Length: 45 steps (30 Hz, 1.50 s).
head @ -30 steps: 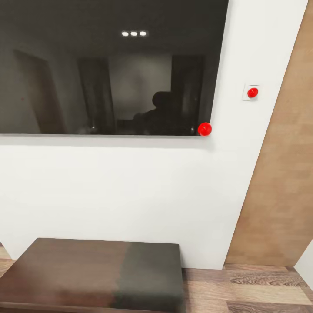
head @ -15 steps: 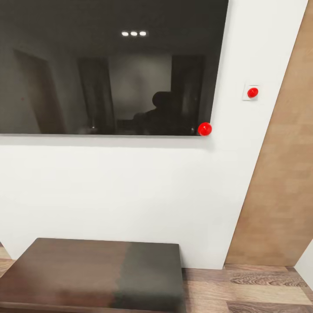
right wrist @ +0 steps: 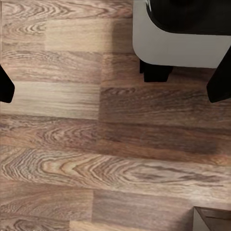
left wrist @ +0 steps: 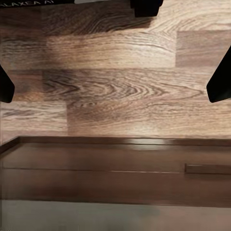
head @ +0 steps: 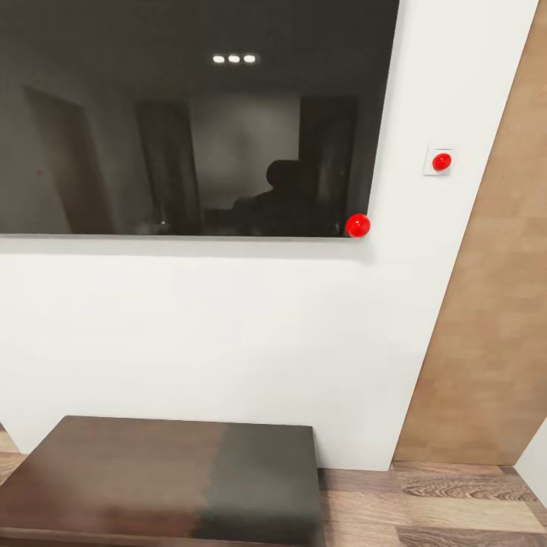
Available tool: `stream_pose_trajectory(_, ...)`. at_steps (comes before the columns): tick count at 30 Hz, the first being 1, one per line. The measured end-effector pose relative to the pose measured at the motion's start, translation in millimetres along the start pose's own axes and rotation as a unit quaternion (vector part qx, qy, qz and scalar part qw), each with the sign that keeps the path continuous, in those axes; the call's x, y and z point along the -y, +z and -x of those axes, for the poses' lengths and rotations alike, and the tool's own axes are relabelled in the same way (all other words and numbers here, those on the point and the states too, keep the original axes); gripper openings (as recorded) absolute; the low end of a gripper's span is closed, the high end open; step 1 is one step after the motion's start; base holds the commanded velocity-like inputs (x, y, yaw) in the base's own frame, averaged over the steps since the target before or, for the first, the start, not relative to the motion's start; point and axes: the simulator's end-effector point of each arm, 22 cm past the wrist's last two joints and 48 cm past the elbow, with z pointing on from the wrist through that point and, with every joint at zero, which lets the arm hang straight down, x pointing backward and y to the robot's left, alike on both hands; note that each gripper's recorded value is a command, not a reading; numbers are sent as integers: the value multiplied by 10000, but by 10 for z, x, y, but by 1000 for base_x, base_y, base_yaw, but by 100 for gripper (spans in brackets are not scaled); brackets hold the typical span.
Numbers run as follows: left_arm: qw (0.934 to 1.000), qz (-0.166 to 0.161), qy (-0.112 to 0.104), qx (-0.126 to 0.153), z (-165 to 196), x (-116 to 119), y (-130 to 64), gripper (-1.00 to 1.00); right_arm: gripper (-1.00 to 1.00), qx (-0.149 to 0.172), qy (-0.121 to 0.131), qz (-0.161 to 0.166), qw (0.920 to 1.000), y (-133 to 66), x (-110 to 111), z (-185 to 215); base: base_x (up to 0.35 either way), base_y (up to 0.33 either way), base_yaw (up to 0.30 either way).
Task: In the bedroom, move the book from the bed onto either nightstand, and place the two sandals side by side next to the bed.
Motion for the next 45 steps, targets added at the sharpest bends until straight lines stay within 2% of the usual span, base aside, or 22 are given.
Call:
stream_pose_trajectory(4,10000,-18,5,-26,-49,21,-2,100,100,-6,-133,18,9999,0,-28,-10,0,0,0)
stream_pose_trajectory(16,10000,-18,1,-27,-67,23,-5,100,100,-10,-145,15,9999,-1,-25,-17,0,0,0)
stream_pose_trajectory(29,9998,-21,7,175,10,22,-11,100,100,-7,-147,8,9999,-1,-13,-15,0,0,10)
stream_pose_trajectory(40,9998,-5,-8,-197,-346,8,-32,100,100,67,-153,14,9999,-1,-20,18,-85,0,213)
stream_pose_trajectory(45,9998,-8,0,-220,-368,10,-34,100,100,70,-148,12,9999,-1,-19,19,-313,-9,242)
